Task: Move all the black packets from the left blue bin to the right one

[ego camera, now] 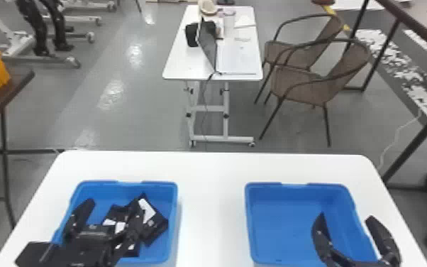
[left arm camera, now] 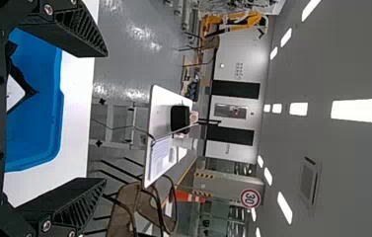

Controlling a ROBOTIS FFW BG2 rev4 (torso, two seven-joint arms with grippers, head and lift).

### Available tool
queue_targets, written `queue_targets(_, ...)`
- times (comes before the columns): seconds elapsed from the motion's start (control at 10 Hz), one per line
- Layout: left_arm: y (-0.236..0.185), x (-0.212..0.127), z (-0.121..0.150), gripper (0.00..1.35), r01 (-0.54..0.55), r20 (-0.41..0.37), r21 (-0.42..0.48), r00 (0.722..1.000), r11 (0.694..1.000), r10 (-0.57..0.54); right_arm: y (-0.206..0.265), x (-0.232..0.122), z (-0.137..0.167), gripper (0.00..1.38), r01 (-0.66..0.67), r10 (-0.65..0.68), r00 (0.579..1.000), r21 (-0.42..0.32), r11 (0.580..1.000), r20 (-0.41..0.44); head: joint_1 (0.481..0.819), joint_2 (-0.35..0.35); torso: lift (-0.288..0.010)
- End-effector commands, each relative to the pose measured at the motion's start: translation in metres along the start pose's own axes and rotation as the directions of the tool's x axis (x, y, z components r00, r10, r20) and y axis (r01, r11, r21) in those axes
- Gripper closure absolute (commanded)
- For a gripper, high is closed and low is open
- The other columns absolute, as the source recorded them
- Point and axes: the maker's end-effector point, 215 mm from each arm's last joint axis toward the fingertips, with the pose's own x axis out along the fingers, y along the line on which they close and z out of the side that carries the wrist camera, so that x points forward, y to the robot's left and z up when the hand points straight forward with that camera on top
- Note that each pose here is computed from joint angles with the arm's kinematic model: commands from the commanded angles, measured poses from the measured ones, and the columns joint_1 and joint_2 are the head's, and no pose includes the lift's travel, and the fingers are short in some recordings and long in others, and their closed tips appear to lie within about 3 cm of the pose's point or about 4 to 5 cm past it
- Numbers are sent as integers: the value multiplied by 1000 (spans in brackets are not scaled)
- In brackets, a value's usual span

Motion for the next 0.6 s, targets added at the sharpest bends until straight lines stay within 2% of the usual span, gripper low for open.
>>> queue_targets(0.0, 0, 0, 0, 121, 0, -1, -1, 1000, 1000, 0, 0, 0, -1, 78, 1, -1, 1000, 1, 1000, -1, 695, 11, 0)
queue_targets(0.5, 0, 3, -4, 121, 5, -16, -18, 1000, 1000, -5, 0, 1, 0, 79, 1, -1, 1000, 6, 1000, 0, 695, 10, 0)
